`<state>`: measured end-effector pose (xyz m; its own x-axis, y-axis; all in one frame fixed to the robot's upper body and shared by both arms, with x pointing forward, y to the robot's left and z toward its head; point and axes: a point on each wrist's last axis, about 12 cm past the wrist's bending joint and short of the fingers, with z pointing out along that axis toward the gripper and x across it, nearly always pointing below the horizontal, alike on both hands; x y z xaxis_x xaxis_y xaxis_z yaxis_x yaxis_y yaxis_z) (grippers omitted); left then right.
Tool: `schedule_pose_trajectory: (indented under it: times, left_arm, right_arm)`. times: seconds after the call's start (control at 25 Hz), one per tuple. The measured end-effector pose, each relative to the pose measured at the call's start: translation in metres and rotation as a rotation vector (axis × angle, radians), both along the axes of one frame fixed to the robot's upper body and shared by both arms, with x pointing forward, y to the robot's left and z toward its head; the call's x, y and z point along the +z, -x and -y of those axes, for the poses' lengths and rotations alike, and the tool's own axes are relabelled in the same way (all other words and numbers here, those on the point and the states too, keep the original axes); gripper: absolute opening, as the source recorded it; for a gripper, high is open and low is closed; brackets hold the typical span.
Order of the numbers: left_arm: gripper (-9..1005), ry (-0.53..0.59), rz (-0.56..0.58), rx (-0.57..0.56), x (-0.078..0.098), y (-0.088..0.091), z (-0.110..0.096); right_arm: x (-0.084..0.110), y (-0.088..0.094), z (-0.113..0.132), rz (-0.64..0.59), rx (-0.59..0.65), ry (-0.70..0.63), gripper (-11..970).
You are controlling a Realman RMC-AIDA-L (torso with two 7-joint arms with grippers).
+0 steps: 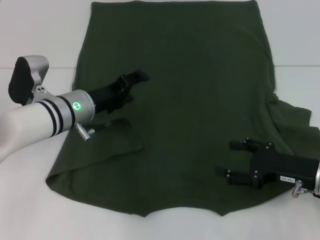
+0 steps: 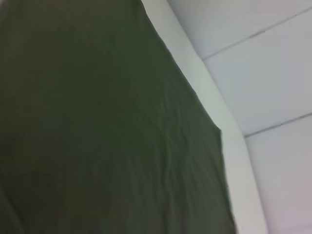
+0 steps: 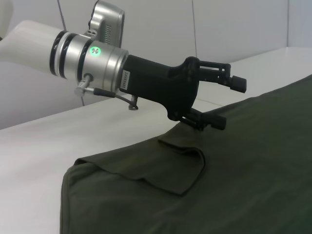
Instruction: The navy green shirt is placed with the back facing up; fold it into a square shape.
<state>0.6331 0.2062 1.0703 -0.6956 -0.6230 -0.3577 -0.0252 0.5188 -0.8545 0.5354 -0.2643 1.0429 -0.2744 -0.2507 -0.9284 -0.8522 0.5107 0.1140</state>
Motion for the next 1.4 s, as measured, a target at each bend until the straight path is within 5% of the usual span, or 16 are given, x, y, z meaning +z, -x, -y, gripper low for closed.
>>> schedule_pose_trajectory:
  times: [0.16, 0.32, 0.64, 1.08, 1.4]
  left_arm:
    - [865, 0.017, 0.095, -0.113, 0.006, 0.015, -0.011]
    - [865, -0.022, 0.320, -0.266, 0.010, 0.045, -0.030]
    - [866, -0.349, 0.697, -0.488, 0.002, 0.119, -0.085]
    - [865, -0.531, 0.765, -0.645, -0.012, 0.146, -0.100]
    - [867, -0.524, 0.783, -0.656, -0.008, 0.152, -0.106]
  right_arm:
    - [0.000, -0.001, 0.001, 0.002, -0.013, -0.004, 894]
    - [0.003, -0.003, 0.008, -0.023, -0.079, -0.048, 894]
    - [0.023, -0.021, 0.043, -0.242, -0.324, -0.156, 894]
    - [0.089, -0.041, 0.108, -0.666, -0.678, -0.070, 894]
    - [0.108, -0.049, 0.120, -0.725, -0.819, 0.112, 883]
